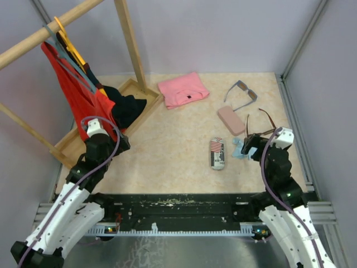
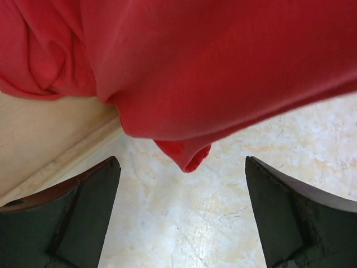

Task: Organize the sunglasses
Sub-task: Pick up the sunglasses case from the center of the board.

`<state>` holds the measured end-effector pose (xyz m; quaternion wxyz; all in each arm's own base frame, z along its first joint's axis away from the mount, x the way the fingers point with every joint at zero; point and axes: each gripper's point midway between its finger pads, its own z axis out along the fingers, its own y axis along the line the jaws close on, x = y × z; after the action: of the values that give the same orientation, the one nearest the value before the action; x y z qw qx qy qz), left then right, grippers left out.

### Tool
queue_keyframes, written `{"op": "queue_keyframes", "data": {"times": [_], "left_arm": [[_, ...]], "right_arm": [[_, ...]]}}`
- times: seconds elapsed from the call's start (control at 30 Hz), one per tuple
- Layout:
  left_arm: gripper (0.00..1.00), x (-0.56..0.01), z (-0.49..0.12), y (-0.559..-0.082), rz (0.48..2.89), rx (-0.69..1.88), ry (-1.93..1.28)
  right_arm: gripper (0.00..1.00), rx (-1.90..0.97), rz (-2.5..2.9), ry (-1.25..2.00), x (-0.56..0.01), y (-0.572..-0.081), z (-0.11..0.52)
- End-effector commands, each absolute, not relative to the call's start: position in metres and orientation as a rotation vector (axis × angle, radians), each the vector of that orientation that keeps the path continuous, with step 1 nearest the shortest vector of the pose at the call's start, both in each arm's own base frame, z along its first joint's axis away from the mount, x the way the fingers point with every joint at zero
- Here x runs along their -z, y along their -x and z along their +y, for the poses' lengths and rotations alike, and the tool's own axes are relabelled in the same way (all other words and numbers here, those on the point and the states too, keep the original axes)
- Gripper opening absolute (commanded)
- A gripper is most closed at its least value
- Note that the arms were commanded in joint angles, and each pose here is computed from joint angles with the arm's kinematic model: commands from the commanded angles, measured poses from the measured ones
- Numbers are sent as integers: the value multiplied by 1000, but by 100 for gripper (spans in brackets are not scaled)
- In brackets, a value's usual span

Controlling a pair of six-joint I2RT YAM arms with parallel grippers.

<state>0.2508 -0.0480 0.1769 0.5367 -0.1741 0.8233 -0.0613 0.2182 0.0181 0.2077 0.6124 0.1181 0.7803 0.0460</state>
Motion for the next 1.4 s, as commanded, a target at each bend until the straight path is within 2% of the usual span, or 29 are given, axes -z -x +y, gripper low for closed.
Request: {"op": "queue_keyframes", "data": {"times": [0.0, 0.47, 0.8, 1.07, 1.37], "left_arm": [[98, -192, -50, -254, 1987, 174, 357], [100, -200, -48, -260, 2032, 200, 317], [100, -198, -50, -261, 2048, 224, 293], [100, -200, -55, -262, 2050, 248, 259], [100, -200, -58, -262, 2050, 261, 239]], "right_arm": [[95, -143, 1759, -350, -236, -222, 13], [99, -102, 1943, -421, -224, -247, 13], [98, -137, 2119, -154, -212, -276, 42], [94, -93, 2247, -39, -193, -319, 51], [92, -94, 2319, 244, -173, -376, 69]]}}
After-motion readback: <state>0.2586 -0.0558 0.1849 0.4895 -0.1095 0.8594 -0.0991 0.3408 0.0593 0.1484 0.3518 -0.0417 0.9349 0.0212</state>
